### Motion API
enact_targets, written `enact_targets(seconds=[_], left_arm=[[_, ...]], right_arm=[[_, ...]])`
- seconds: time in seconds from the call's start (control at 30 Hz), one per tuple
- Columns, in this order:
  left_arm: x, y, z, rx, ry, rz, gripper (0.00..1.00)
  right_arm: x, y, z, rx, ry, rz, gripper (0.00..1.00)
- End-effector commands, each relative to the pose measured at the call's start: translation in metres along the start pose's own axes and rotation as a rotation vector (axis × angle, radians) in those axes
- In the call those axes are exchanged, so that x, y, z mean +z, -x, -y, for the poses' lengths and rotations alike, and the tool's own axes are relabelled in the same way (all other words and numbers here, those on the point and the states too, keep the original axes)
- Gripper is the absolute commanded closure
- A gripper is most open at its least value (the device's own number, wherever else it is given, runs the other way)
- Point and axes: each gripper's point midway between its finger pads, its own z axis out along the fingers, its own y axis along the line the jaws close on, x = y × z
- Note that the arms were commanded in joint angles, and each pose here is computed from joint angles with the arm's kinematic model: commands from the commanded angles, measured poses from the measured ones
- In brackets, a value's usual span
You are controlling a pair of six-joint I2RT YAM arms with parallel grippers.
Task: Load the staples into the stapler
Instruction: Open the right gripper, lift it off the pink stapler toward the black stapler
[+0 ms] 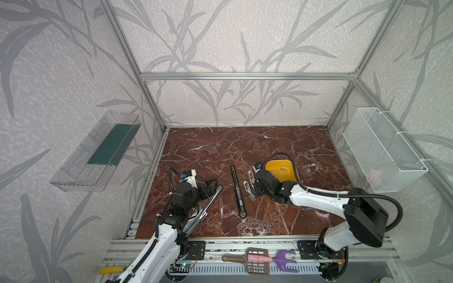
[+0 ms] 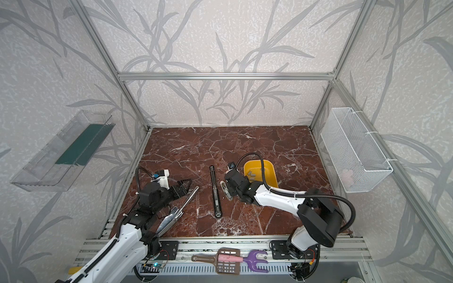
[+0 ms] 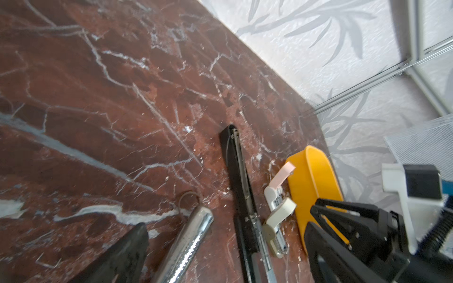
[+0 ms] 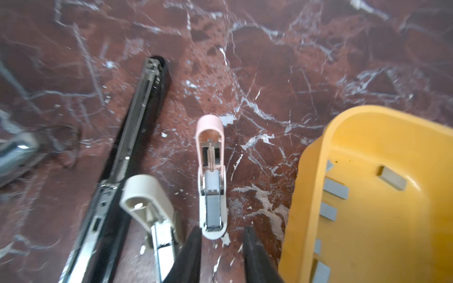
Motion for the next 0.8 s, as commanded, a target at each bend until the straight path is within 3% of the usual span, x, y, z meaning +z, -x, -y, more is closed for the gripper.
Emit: enact_targets(seconds=[0.0, 0.17, 0.3, 0.4, 0.63, 0.77], left_arm=[[-0.014, 0.026, 0.007, -0.055, 0.012, 0.121, 0.01], [-0.035, 0.044, 0.023, -0.058, -0.043, 0.212, 0.01], [-0.044, 0.045, 0.035, -0.033, -0.068, 0.193, 0.01], [-0.039, 0.038, 0.043, -0.027, -0.11, 0.142, 0.01], [-0.021, 0.021, 0.04, -0.079, -0.11, 0.028, 0.01], [-0.015, 0.017, 0.039, -0.087, -0.113, 0.006, 0.01]], right_arm=[[-0.029, -0.009, 0.001, -0.002, -0.011, 0.043, 0.64], [-0.061, -0.032, -0.055, -0.061, 0.186, 0.08, 0.59], [-0.07, -0.06, -0.103, -0.122, 0.307, 0.067, 0.57], [-0.07, -0.076, -0.118, -0.174, 0.285, 0.045, 0.55], [-0.05, -0.092, -0.131, -0.124, 0.302, 0.04, 0.48], [-0.03, -0.099, -0.135, -0.144, 0.239, 0.014, 0.48]])
